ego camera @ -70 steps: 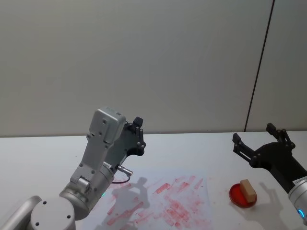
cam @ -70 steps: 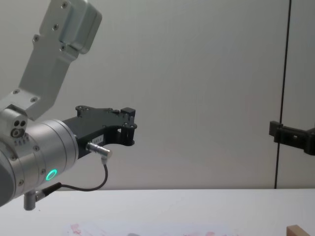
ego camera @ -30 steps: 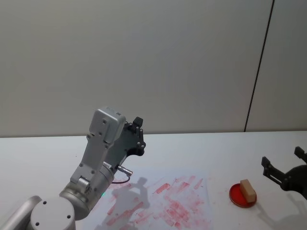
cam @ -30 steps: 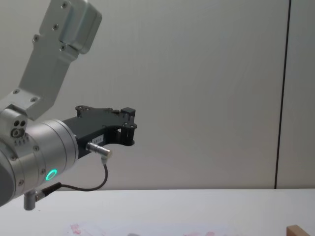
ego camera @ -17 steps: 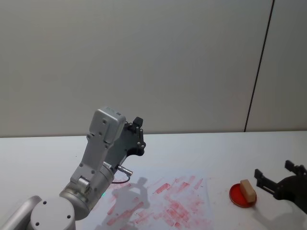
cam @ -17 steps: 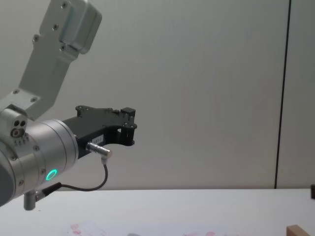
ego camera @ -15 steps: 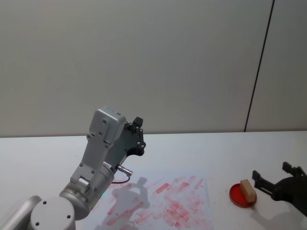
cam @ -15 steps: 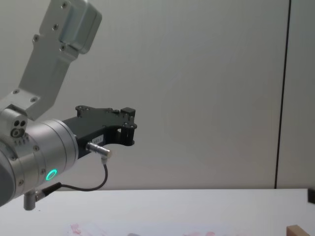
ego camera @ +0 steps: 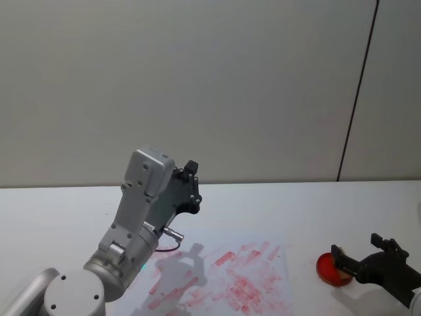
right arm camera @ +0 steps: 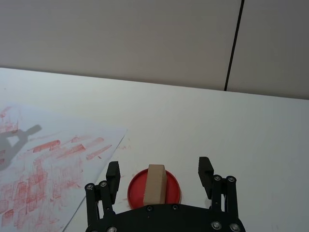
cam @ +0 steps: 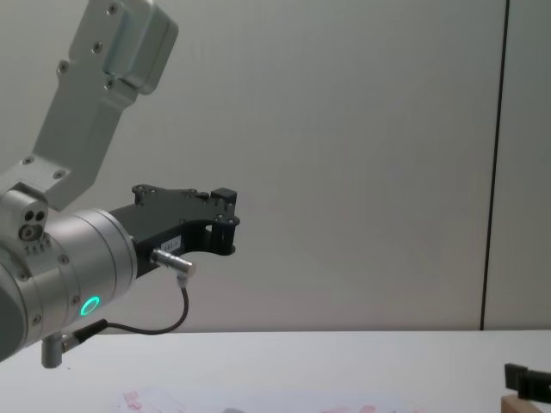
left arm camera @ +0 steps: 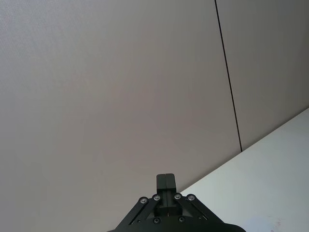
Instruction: Use the one hand to pick up the stamp and affix it onto the A4 paper.
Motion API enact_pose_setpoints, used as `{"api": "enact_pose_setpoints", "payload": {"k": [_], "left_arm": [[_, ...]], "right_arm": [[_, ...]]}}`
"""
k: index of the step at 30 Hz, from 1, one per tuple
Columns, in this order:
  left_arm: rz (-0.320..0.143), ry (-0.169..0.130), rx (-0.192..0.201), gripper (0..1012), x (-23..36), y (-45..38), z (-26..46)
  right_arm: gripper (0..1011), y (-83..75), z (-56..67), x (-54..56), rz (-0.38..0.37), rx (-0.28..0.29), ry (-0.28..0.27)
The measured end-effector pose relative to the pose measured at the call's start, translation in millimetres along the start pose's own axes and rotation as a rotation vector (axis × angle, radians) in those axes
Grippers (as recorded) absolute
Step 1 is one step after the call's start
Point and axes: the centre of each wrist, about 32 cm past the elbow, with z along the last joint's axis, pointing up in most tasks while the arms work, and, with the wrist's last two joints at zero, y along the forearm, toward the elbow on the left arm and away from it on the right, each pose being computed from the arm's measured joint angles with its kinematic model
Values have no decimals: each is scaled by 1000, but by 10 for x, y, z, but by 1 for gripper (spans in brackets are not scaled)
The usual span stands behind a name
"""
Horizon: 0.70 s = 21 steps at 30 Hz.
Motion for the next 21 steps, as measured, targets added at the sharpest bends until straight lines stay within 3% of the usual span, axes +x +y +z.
{"api": "enact_pose_setpoints", "payload": {"k": [21], "left_arm": [[0, 0, 0, 0, 0, 0, 0]], "right_arm": [[1001, 137, -181, -130, -31, -54, -21]]}}
